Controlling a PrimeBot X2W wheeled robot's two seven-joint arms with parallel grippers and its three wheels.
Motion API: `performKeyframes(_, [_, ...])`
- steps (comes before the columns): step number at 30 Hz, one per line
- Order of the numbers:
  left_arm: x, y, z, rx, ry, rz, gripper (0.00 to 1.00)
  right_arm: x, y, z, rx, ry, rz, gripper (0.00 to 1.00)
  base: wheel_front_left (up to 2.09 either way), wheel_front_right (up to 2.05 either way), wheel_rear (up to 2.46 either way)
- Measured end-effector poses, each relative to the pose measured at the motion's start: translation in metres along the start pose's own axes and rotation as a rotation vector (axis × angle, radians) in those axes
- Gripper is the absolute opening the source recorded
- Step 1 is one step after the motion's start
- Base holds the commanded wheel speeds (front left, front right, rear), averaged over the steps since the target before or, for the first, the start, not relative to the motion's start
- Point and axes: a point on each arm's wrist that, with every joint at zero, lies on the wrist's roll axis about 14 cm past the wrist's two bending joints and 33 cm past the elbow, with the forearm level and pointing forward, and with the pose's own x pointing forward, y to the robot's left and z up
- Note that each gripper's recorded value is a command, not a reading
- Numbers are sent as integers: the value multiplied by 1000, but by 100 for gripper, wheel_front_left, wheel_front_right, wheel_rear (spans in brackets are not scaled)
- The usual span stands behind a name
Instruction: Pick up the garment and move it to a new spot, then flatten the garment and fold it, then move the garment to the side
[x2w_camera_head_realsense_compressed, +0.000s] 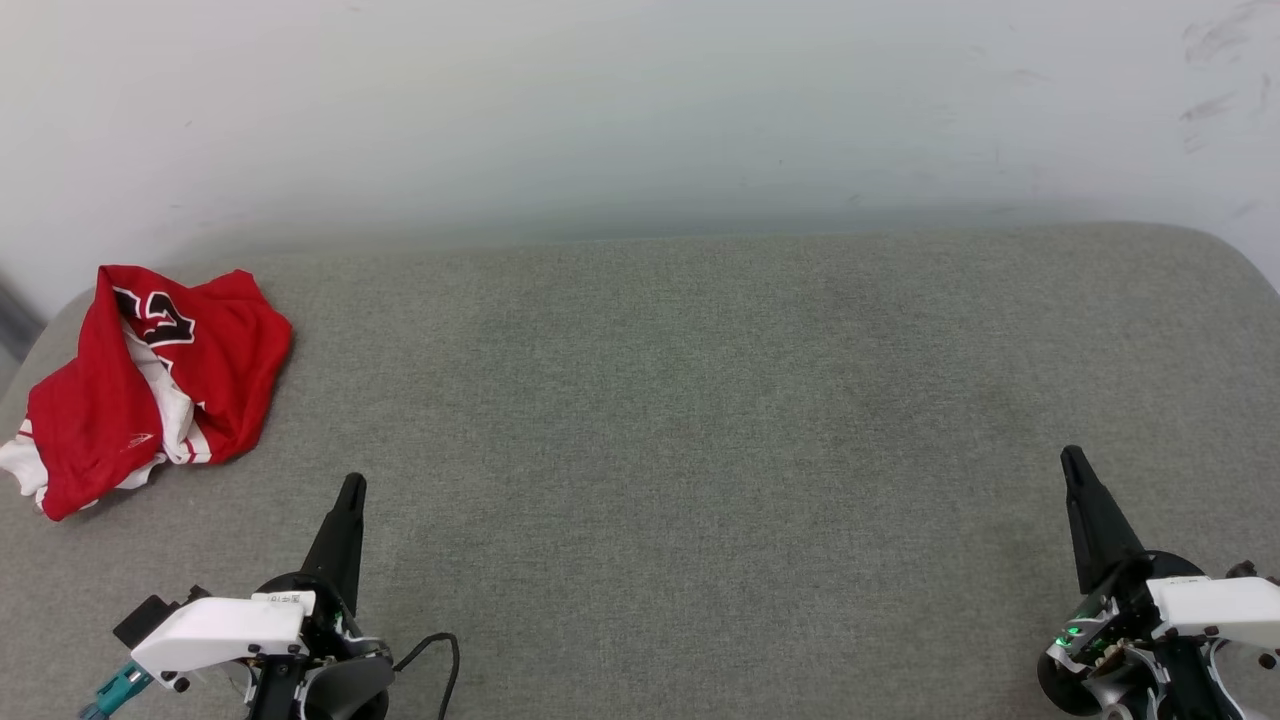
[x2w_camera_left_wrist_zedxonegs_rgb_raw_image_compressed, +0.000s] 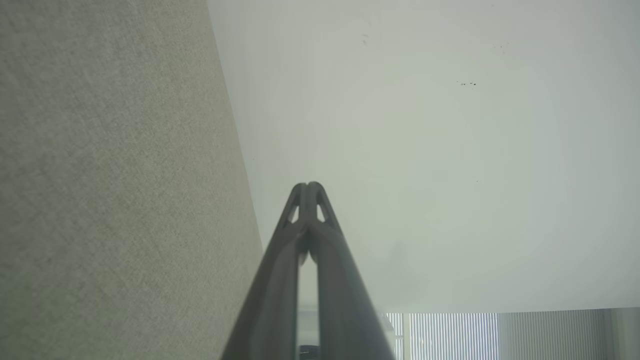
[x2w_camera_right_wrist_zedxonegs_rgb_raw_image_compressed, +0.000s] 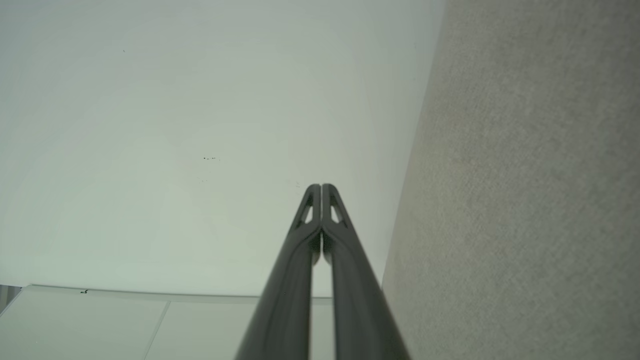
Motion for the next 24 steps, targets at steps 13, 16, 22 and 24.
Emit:
performKeyframes(13, [0,0,0,0,0,0,0,0,0,0,0,0,0,0,0,0,0])
performKeyframes(16, [0,0,0,0,0,0,0,0,0,0,0,0,0,0,0,0,0])
performKeyframes(22, [0,0,0,0,0,0,0,0,0,0,0,0,0,0,0,0,0])
performKeyframes(24, [0,0,0,0,0,0,0,0,0,0,0,0,0,0,0,0,0])
